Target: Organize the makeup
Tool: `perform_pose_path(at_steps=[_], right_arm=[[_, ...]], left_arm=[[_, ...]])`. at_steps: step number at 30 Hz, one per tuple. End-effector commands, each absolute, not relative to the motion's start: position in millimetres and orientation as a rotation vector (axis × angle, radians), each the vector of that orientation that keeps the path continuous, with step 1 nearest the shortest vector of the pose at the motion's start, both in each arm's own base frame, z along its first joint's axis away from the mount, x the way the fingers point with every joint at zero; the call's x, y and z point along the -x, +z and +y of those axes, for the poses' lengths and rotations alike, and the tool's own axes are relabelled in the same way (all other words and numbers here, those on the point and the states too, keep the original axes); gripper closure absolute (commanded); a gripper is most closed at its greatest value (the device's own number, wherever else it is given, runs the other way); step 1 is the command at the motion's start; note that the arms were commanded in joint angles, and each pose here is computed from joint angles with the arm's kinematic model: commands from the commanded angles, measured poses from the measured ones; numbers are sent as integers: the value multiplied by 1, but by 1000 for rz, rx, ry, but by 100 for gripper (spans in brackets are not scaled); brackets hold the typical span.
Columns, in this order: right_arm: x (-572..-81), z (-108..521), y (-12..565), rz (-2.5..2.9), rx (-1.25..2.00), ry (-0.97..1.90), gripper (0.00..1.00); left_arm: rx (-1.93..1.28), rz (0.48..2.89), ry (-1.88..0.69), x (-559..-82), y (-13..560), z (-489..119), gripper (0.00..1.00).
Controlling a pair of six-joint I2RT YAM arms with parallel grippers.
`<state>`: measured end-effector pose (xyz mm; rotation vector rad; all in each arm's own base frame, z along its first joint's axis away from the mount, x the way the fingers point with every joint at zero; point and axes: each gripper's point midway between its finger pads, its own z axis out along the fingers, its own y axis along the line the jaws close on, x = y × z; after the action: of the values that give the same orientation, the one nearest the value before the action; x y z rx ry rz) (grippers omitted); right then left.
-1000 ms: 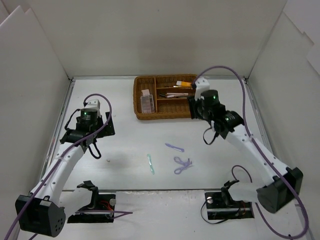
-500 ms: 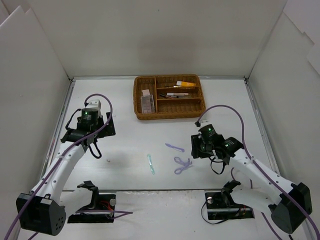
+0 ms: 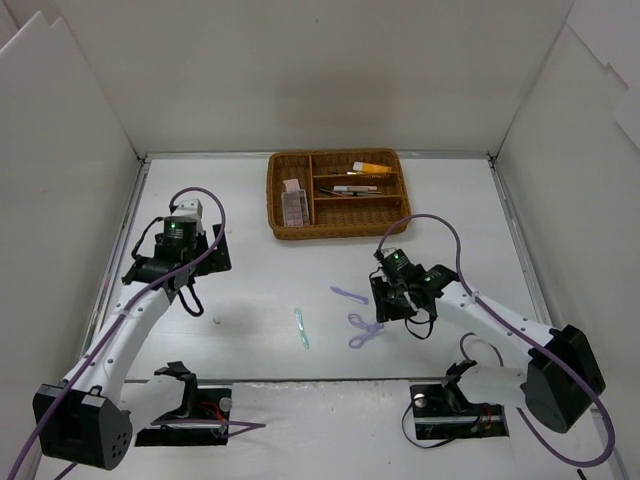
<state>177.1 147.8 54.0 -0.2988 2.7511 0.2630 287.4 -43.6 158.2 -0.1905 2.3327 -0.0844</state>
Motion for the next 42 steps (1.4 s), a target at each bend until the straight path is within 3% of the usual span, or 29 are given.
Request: perform_pose_path(at_steps=[1,11,28,33,38,42], right_arm=[[-192,159,68,2697,324,280,63],[-199,169,58,2739,413,245,65],[-193,171,40,2813,445,215,77],[-194,170,37,2824,440,192,84],[-196,169,36,2822,440,179,100],[-208,175,57,2746,412,206,100]], left_arm=[[186,2266,-84,-298,175,-42,3],[185,2261,-88,-297,177,-42,3],[185,2263,-83,-297,176,-41,3],[185,2262,-83,-298,177,-42,3],[185,2262,-83,-298,177,-42,3],[185,2260,-83,-297,177,-42,3]])
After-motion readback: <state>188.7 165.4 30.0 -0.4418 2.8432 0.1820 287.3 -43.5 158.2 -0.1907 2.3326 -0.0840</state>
